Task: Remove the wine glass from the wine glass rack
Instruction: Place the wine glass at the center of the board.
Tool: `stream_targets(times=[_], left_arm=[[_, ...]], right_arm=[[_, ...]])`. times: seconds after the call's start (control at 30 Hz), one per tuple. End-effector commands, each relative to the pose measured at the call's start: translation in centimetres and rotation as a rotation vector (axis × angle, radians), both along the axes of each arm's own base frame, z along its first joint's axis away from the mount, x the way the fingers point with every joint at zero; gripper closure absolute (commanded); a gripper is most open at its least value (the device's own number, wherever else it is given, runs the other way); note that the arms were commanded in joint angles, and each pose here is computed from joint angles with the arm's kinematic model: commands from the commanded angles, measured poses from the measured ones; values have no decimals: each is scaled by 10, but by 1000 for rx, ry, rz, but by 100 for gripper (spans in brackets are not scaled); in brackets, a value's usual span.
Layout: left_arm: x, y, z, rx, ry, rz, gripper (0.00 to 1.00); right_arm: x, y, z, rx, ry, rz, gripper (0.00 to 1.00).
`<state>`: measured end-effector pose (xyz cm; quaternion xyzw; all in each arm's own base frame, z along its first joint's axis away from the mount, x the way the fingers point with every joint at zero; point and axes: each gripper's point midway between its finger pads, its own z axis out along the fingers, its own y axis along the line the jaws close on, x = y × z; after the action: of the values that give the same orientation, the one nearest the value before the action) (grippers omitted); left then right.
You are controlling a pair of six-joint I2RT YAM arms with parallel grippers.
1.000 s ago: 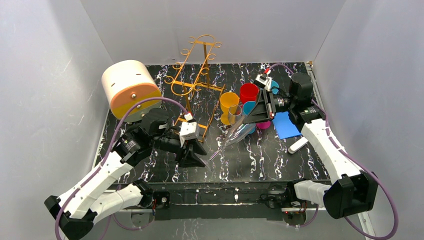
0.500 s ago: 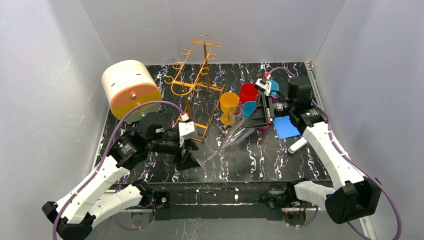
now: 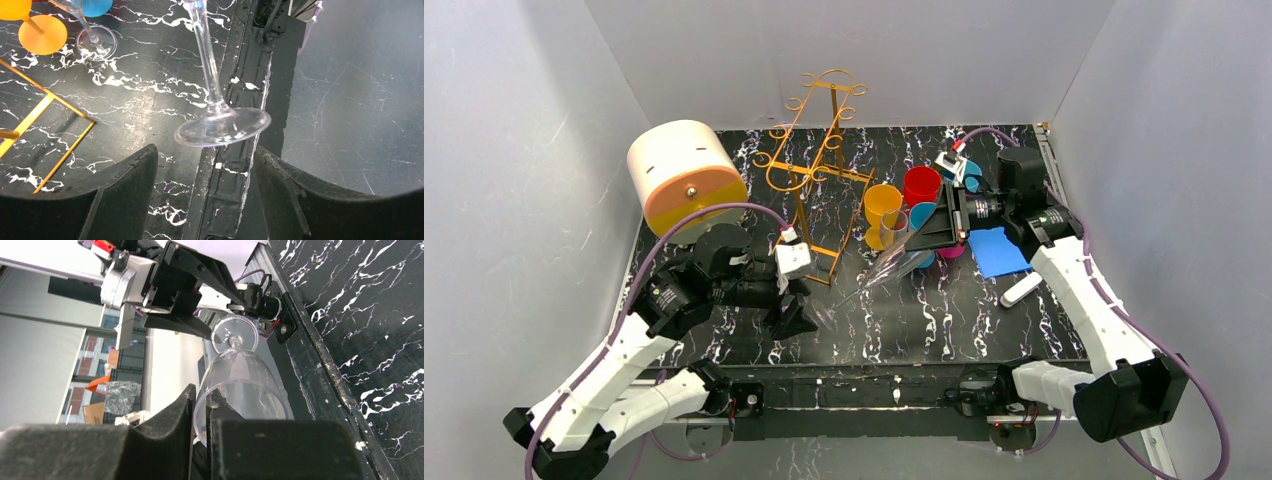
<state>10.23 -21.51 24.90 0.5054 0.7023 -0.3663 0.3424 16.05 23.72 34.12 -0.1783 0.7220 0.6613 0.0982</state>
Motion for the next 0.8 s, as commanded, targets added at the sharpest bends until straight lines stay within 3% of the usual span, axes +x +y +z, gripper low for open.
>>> stream_targets(times=[0.0,0.17,0.3,0.33,0.37,0.43,0.77], left_arm=[[2,8,10,11,-24,35,32],[7,5,19,-19,-30,66,30],[28,2,33,-57,-58,183,28],[32,2,34,-60,-56,210,25],[37,3,34,-58,-52,244,9],[43,6,32,-52,-48,299,2],[85,33,27,-55,-73,652,2]], right_arm=[[7,-2,7,-55,-60,-61,99],[20,-9,-4,-193,-107,-186,99],[28,-23,-22,-334,-125,-293,99],[27,-28,-26,-371,-129,-312,99],[28,-32,-29,-400,-140,-333,99],[29,-41,-33,-452,-161,-379,99],[38,-76,-52,-695,-138,-527,99]])
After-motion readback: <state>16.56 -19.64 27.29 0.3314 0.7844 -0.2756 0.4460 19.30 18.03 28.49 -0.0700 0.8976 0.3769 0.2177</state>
